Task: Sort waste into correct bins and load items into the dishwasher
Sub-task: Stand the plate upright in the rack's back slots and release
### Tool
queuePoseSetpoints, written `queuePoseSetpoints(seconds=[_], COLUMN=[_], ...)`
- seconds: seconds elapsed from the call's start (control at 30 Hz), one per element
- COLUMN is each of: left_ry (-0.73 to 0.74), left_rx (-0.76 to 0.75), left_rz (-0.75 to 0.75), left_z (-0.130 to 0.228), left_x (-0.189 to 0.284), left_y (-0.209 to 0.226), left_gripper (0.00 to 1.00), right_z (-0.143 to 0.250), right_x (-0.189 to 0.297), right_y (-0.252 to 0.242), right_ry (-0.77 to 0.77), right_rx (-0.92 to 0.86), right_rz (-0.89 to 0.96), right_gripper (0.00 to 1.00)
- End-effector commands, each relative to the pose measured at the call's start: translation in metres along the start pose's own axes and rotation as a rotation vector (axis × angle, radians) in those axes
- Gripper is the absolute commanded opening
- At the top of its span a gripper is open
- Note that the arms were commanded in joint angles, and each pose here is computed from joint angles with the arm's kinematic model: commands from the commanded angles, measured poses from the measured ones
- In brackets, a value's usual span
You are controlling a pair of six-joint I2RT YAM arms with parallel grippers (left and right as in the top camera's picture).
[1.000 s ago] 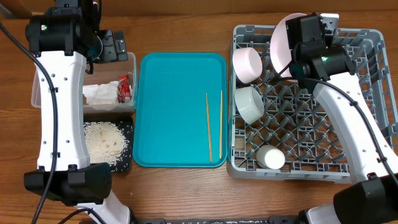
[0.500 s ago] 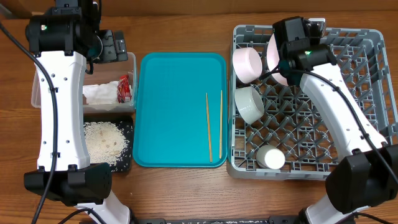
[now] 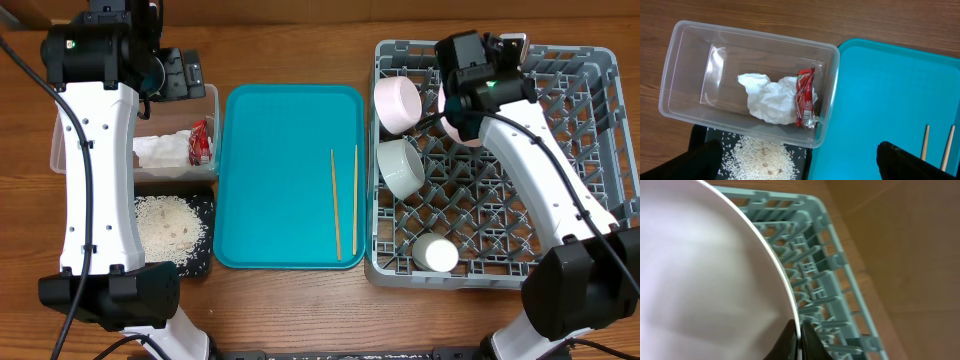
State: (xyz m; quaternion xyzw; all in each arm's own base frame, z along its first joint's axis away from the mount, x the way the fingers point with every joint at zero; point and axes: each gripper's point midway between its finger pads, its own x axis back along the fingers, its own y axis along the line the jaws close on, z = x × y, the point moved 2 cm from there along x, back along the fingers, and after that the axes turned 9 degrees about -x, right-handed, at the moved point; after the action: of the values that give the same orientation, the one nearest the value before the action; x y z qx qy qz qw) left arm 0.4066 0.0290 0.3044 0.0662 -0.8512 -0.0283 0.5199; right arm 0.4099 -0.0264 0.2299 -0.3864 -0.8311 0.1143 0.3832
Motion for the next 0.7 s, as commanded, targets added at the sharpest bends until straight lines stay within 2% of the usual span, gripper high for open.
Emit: queuePoseSetpoints(seconds=[0.0,0.4,0.67], left_ry=[0.013,0.013,0.013], left_rx=[0.009,0.009,0.009], left_rz=[-0.014,-0.014,-0.014], left_z=[0.001,0.001,0.001], left_x=[-0.005,-0.005,-0.005], left_y=[0.003,0.003,0.003], left_gripper=[1.00,1.00,1.00], right_z=[-0.022,-0.039,-0.017], right_x=[0.009,0.020,0.001], right_y=[-0.027,0.007,0.036], right_ry=[-0.094,-0.176,-0.102], right_rx=[-0.046,0.017,0.110], right_rz=[0.129,0.054,0.016], right_gripper=[0.04,0.04,0.04])
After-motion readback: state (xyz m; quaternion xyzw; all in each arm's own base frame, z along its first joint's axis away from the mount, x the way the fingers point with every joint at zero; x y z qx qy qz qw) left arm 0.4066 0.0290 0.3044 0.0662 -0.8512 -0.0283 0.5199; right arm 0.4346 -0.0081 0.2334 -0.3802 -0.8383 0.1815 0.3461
